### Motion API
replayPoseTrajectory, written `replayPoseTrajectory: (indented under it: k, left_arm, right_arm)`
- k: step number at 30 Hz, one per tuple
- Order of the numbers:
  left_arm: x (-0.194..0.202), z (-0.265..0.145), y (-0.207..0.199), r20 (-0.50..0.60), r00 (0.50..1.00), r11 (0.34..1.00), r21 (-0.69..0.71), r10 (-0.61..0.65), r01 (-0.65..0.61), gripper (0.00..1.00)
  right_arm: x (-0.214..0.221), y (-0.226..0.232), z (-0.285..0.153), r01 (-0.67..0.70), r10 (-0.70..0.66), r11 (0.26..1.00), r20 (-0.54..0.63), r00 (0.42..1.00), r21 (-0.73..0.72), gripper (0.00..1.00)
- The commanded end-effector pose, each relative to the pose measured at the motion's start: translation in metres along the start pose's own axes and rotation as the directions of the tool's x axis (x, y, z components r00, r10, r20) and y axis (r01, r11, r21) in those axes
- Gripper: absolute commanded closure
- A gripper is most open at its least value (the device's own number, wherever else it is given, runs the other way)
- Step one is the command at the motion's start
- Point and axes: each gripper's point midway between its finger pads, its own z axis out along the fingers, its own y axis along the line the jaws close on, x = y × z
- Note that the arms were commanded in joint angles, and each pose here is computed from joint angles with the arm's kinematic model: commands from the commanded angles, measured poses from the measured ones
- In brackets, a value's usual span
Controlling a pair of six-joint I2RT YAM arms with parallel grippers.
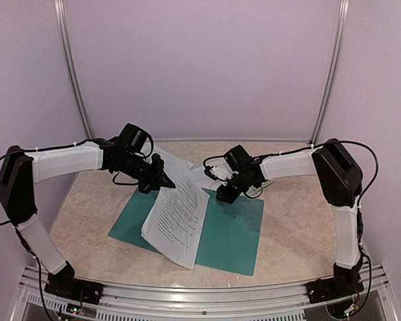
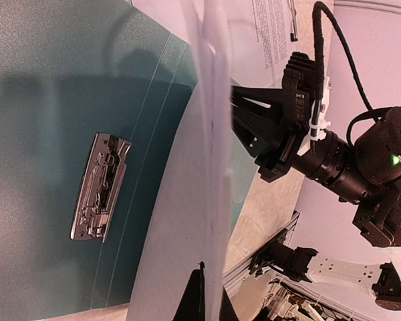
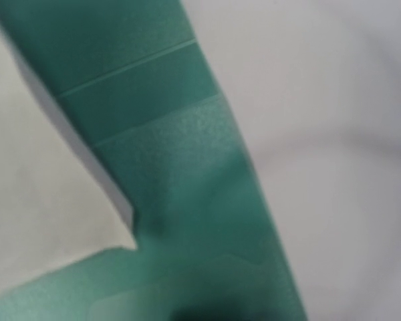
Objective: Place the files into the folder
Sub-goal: Insert the file into the form pockets on the folder.
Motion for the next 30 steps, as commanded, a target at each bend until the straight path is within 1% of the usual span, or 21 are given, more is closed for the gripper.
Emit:
replayPoseTrajectory:
  k: [1,9,14,16,18,19,21,24,25,26,27,30]
  left_arm:
    - [0.003,0.01,0.001,-0.02,1.0,1.0,-0.021,0.014,-0.015,1.0]
    - [0.003,0.019,-0.005,-0.041,0.999,1.0,-0.01,0.015,-0.015,1.0]
    - [0.003,0.015,-0.005,-0.033,0.999,1.0,-0.009,0.013,-0.013,1.0]
    - [0.004,0.011,-0.004,-0.025,1.0,1.0,-0.009,0.012,-0.012,1.0]
    - [0.002,0.005,-0.001,-0.01,1.0,1.0,-0.011,0.006,-0.006,1.0]
    - [0.002,0.0,0.0,0.0,1.0,1.0,-0.008,0.008,-0.008,1.0]
    - [0.0,-0.007,0.002,0.018,1.0,1.0,-0.008,0.012,-0.012,1.0]
    - [0.0,-0.015,0.003,0.03,0.999,0.999,-0.008,0.036,-0.035,1.0]
    - [0.001,-0.017,0.003,0.03,0.999,0.999,-0.008,0.044,-0.044,1.0]
    - [0.003,-0.018,0.002,0.027,0.998,0.999,-0.007,0.052,-0.052,1.0]
    - [0.006,-0.019,0.002,0.014,0.998,0.999,-0.003,0.054,-0.054,1.0]
    - [0.02,-0.021,-0.002,-0.028,0.998,0.998,0.017,0.064,-0.064,1.0]
  right_arm:
    - [0.078,0.009,0.011,-0.059,0.049,0.998,-0.252,0.966,-0.03,0.8]
    - [0.075,0.009,0.01,-0.062,0.051,0.997,-0.242,0.969,-0.041,0.83]
    - [0.07,0.007,0.007,-0.067,0.056,0.997,-0.224,0.973,-0.044,0.84]
    - [0.068,0.006,0.005,-0.067,0.057,0.997,-0.217,0.975,-0.039,0.84]
    - [0.062,0.005,0.0,-0.066,0.059,0.997,-0.199,0.978,-0.029,0.81]
    - [0.059,0.004,-0.003,-0.067,0.062,0.997,-0.189,0.98,-0.022,0.76]
    - [0.05,0.001,-0.013,-0.066,0.064,0.998,-0.155,0.986,-0.005,0.61]
    - [0.035,-0.002,-0.032,-0.059,0.061,0.998,-0.103,0.993,0.023,0.23]
    - [0.032,-0.003,-0.039,-0.057,0.059,0.998,-0.091,0.994,0.031,0.15]
    - [0.03,-0.003,-0.044,-0.055,0.058,0.998,-0.086,0.995,0.039,0.09]
    - [0.029,-0.003,-0.05,-0.052,0.056,0.997,-0.082,0.995,0.05,0.04]
    - [0.03,0.0,-0.068,-0.049,0.056,0.995,-0.076,0.995,0.085,0.01]
